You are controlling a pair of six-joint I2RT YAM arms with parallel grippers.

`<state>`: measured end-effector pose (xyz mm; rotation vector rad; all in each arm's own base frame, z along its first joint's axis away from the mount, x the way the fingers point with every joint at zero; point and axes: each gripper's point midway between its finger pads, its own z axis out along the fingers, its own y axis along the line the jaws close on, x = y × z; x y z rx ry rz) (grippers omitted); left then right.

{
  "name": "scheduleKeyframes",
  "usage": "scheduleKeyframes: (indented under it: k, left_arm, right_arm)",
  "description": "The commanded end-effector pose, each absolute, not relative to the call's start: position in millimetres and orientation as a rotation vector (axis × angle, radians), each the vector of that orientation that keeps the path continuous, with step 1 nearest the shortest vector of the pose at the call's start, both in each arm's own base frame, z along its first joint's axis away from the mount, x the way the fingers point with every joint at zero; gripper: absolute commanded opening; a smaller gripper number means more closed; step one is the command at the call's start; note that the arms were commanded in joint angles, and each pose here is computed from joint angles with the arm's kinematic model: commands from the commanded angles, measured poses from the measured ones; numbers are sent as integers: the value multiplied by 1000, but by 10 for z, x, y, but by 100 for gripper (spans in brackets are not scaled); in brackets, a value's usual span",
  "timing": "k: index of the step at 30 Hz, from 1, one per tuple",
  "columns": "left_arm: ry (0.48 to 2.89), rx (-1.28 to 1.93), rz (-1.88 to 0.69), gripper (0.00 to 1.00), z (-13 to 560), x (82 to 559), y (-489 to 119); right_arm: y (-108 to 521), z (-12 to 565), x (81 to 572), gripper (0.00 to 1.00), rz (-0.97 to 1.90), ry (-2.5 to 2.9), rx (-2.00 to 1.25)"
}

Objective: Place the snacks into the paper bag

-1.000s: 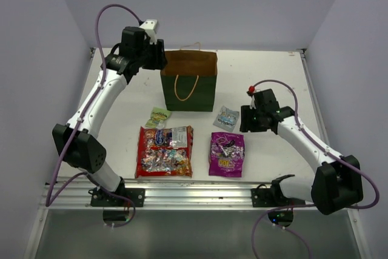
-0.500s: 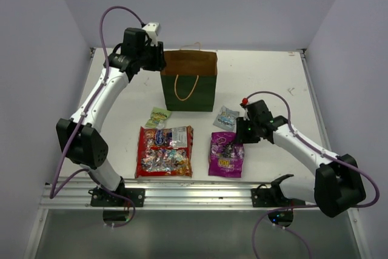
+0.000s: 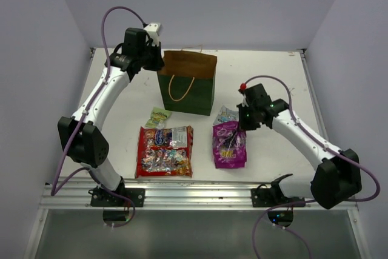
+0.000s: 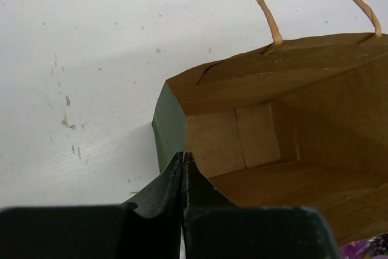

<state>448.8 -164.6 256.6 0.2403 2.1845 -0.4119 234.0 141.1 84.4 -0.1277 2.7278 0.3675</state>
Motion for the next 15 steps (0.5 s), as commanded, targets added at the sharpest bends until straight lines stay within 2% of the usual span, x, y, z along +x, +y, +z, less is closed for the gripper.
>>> scheduleKeyframes:
  k: [1,2,3,5,6,11,15]
  left_arm:
    - [2151,261,-434,0,2609,4573,-1673]
    - [2152,261,-434,0,2606,4570,-1673]
    - [2151,261,-432,0,2613,4569,-1669]
    - [2154,260,-432,0,2611,4558,-1671]
    - [2155,255,-428,0,2618,4561,-1660]
    - [2178,220,-424,0,2617,4513,-1629]
    - [2185,198,-432,0,2630,4482,-1631]
  right_arm:
    - [1287,1947,2885,0,226,2453,-103]
    - [1243,2099,2918,0,188,2441,-121]
    - [1268,2549,3089,0,195,2336,-110]
    - [1241,2802,3261,0,141,2290,-115]
    - [1261,3175,3371,0,154,2199,-101]
    - [1256,3953,3871,0,72,1969,-91]
    - [1414,4358,4191,0,103,1844,-109]
